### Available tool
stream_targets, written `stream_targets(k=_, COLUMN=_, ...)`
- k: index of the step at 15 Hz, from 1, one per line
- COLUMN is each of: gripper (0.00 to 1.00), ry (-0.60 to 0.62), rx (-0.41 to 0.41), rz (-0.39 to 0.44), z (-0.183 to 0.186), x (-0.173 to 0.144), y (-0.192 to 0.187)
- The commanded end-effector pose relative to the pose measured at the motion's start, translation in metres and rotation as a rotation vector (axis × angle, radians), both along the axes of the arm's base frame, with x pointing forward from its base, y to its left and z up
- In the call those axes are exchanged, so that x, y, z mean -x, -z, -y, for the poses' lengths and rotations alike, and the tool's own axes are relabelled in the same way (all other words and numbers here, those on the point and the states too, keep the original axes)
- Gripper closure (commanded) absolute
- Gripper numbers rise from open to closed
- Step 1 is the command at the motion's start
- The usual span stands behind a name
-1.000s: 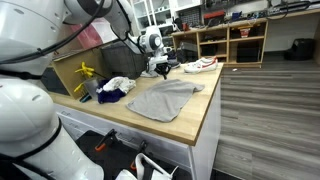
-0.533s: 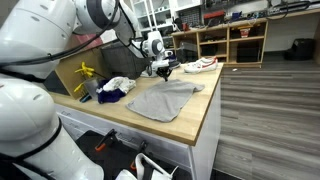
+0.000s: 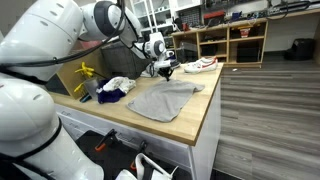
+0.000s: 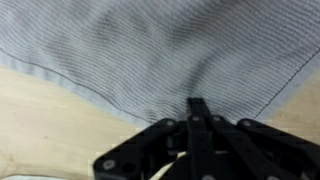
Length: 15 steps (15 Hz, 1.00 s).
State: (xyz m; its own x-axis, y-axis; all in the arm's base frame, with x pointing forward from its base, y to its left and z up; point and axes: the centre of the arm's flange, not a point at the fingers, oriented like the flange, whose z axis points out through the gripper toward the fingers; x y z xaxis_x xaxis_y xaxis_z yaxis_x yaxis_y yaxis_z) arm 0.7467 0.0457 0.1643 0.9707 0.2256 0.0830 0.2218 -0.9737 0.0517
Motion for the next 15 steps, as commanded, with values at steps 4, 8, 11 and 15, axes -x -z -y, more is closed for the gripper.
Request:
stream_targets(k=4, gripper=1.0, ry=0.008, rx=-0.047, rz=-0.044, z=-0.018, x=-0.017, y=0.004)
stream_targets(k=8, gripper=1.0, ry=-0.001, rx=-0.088, rz=-0.07, z=-0.035, x=-0.014, y=-0.002)
stream_targets(k=11, gripper=0.74, ry=-0.021, rx=-0.097, rz=-0.066, z=-0.034, x=-0.006, y=-0.015)
stream_targets(k=15, gripper=0.51, ry=-0.046, rx=-0.069, rz=-0.02, z=-0.002, x=0.013, y=-0.051)
